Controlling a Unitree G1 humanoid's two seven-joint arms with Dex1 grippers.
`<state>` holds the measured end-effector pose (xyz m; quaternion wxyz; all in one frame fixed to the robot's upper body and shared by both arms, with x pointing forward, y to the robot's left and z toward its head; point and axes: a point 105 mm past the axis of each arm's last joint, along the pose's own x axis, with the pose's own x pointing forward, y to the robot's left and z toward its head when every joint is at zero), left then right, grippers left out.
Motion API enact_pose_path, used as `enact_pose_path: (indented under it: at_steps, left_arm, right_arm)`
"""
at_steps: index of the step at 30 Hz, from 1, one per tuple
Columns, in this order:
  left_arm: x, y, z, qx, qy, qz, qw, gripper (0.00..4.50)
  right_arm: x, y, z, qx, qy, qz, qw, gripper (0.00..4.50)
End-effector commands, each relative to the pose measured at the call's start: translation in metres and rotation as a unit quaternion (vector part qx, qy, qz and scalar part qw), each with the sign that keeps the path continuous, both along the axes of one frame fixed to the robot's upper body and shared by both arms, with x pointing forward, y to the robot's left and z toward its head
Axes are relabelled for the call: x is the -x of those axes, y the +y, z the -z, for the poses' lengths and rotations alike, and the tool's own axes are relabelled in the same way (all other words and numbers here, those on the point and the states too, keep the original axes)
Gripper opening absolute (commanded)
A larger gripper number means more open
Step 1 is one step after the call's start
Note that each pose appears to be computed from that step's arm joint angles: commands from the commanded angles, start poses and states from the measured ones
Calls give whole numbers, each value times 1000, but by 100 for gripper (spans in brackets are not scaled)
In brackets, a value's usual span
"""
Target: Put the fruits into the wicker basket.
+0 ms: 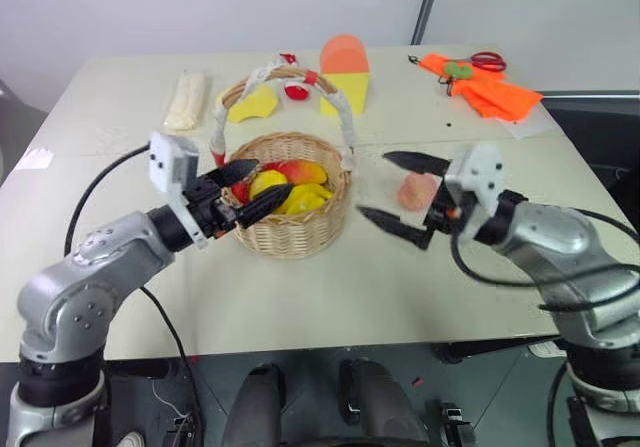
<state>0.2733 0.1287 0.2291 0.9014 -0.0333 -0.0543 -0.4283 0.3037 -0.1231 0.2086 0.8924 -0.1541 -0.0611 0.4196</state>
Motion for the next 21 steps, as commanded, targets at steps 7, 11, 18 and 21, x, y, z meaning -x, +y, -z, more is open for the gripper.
enact_pose_path:
  at_steps: [7, 11, 18, 21]
  left_arm:
    - [14, -3, 9, -75, -59, 22, 995, 448]
    - [22, -4, 15, -85, -53, 41, 994, 448]
    - [30, -14, 17, -95, -52, 77, 991, 448]
    - [31, -19, 16, -91, -52, 85, 991, 448]
  right_arm:
    - [-74, -39, 25, 1, 5, 228, 974, 450]
    - [-82, -56, 34, 4, 19, 271, 962, 450]
    - [-75, -63, 54, -45, 104, 275, 955, 450]
    - [-74, -68, 63, -53, 131, 285, 948, 450]
